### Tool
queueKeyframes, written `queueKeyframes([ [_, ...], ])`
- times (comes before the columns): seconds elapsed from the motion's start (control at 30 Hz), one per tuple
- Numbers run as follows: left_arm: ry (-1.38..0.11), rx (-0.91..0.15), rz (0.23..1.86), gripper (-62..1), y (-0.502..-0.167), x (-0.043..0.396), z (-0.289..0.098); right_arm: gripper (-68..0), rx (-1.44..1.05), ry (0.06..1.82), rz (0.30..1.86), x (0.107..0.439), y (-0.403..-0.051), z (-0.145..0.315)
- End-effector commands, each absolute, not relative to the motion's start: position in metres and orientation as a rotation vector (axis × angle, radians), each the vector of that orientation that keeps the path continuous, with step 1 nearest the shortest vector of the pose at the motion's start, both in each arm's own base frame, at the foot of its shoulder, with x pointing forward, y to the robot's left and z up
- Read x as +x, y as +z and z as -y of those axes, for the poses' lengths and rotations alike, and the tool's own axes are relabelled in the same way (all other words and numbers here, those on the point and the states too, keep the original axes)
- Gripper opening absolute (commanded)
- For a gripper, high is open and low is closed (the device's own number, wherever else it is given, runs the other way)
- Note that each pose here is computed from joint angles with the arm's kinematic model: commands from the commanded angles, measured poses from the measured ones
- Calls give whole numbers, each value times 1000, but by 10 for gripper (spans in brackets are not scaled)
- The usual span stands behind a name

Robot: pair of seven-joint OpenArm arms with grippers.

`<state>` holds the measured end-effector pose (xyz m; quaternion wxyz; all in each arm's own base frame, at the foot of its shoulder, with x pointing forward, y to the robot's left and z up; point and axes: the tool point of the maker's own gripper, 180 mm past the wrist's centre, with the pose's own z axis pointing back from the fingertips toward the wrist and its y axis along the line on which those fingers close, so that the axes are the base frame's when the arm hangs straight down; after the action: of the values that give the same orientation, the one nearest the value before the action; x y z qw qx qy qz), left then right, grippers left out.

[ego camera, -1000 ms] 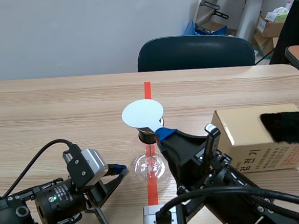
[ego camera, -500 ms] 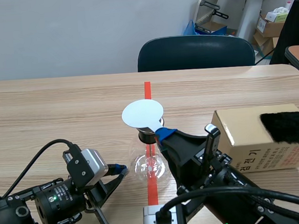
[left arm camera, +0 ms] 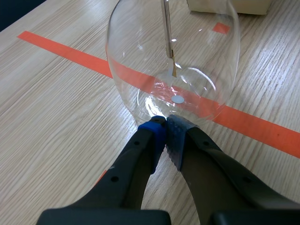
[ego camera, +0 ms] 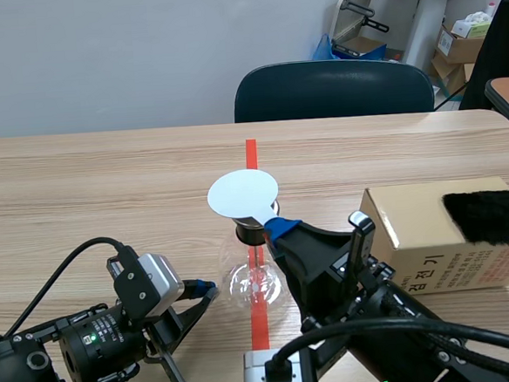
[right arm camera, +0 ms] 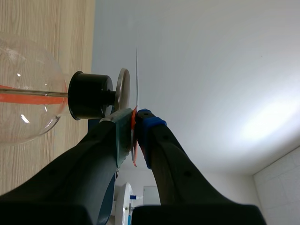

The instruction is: Do the electroscope experiment

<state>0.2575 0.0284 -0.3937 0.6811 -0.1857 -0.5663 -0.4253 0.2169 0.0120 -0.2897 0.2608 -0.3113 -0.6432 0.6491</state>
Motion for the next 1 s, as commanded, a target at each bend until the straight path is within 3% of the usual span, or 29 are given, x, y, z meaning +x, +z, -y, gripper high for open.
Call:
queueKeyframes([
  [0.0,-942,-434,1305,-575,-385,260,-23,-658,-880,1741,1763,221,-280,-9],
  [0.57,-942,-434,1305,-575,-385,260,-23,-658,-912,1708,1735,226,-279,-3],
  [0.97,-943,-434,1304,-575,-385,260,-23,-658,-1157,1414,1473,259,-274,59],
])
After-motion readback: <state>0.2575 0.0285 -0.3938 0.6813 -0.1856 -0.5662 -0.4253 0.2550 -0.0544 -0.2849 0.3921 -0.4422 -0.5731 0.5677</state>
